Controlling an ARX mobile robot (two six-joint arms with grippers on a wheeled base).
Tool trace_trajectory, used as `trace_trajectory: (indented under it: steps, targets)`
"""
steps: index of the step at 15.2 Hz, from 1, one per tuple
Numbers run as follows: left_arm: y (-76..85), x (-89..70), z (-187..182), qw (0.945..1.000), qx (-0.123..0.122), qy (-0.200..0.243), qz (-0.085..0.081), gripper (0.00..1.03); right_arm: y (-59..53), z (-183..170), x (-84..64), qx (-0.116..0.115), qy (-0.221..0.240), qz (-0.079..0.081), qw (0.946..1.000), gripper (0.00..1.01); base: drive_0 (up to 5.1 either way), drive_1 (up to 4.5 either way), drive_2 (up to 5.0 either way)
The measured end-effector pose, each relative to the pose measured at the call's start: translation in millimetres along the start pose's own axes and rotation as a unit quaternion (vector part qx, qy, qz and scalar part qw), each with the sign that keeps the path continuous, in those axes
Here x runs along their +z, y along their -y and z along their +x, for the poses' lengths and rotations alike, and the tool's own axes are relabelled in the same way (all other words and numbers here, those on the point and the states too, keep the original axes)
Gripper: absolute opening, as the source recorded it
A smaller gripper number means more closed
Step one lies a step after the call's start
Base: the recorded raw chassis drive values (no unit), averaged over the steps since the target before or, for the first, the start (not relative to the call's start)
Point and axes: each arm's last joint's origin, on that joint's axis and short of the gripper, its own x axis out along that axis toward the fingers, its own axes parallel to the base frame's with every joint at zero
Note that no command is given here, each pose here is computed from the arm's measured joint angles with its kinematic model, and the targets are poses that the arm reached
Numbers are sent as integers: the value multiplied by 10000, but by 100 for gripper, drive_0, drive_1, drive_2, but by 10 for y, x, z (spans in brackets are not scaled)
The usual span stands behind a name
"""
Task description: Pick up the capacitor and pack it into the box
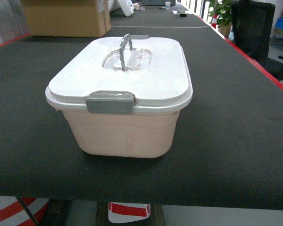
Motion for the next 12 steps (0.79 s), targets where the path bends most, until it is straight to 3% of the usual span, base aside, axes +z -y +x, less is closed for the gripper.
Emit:
trace_trajectory:
  steps: [12]
  targets:
    - [0,0,0,10000,2,0,0,98,0,0,0,0,0,0,10000,98,0,0,0]
